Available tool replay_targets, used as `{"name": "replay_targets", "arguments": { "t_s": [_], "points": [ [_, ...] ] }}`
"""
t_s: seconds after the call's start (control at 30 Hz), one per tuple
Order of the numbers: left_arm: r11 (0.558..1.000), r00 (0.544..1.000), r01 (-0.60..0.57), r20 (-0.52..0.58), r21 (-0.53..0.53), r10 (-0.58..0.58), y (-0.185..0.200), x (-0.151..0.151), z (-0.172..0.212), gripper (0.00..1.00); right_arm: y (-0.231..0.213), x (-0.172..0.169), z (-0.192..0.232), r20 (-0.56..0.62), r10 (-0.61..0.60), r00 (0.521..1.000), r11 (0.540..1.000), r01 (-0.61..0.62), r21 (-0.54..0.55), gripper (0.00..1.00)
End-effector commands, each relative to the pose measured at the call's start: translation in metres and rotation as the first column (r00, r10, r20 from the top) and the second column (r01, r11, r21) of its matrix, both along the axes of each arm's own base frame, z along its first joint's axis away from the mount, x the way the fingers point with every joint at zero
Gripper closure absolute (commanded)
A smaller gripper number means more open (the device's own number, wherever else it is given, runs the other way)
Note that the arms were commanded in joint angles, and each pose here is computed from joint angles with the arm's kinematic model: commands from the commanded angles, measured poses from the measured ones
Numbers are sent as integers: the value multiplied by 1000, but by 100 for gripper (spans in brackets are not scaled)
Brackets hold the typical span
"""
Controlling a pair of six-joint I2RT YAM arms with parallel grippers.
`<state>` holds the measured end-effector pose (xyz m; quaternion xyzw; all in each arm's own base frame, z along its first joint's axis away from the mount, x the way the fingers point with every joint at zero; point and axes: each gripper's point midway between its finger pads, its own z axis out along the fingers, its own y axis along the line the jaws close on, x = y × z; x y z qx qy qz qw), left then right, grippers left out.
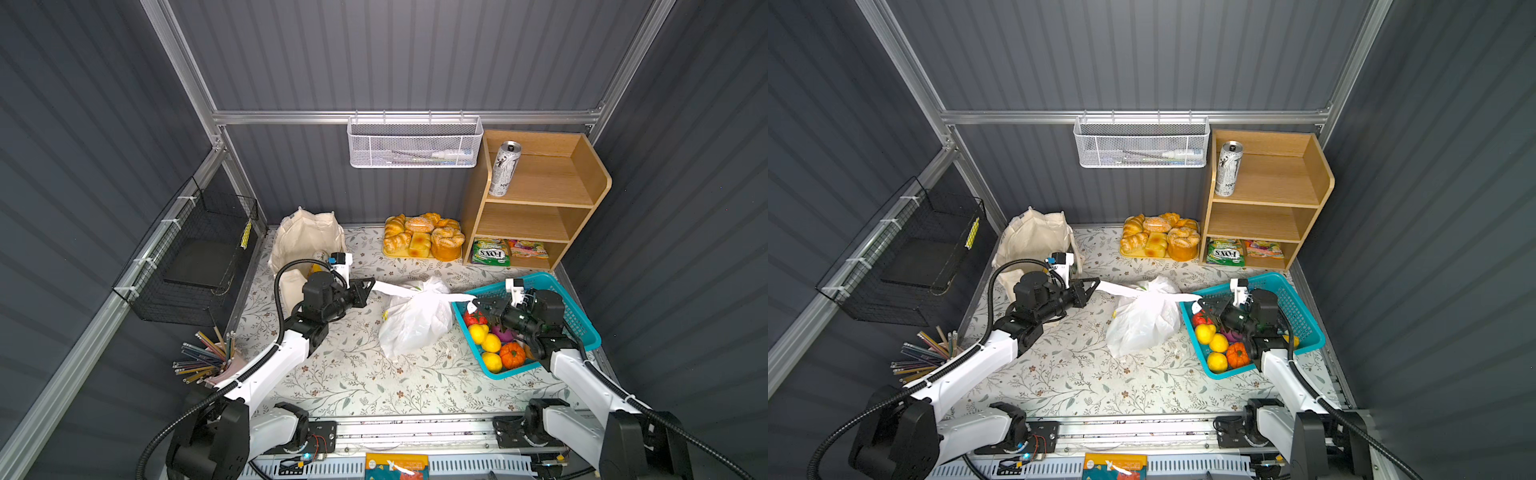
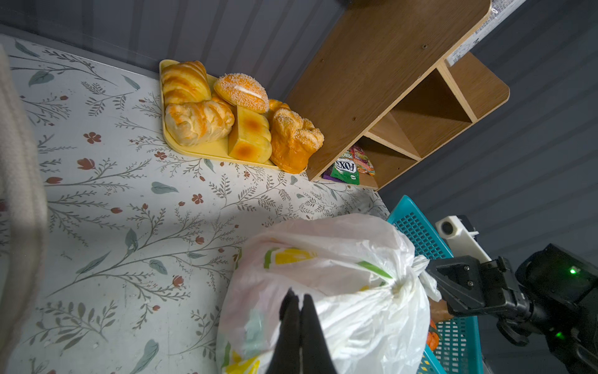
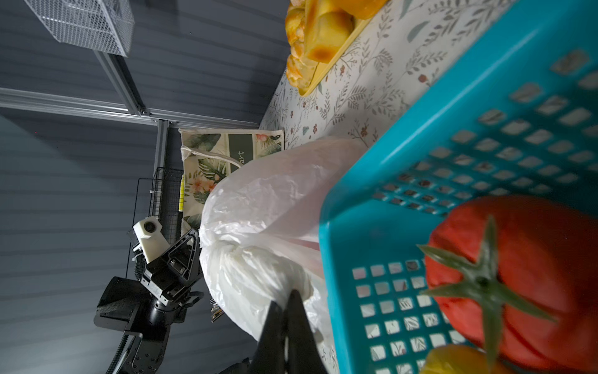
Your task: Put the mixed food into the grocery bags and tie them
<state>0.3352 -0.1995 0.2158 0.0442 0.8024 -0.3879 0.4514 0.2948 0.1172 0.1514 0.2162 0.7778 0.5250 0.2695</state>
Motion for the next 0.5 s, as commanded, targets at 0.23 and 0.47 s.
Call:
{"name": "replay_targets", "arguments": {
  "t_s": [0.23, 0.47],
  "points": [
    [932, 937, -350, 36, 96, 349, 84, 39, 4, 100, -63, 22, -24, -70, -323, 944, 946, 318, -67, 100],
    [975, 983, -181, 57, 130, 175, 56, 42, 12, 97, -43, 23, -14, -66, -169, 983, 984, 165, -71, 100]
  ]
}}
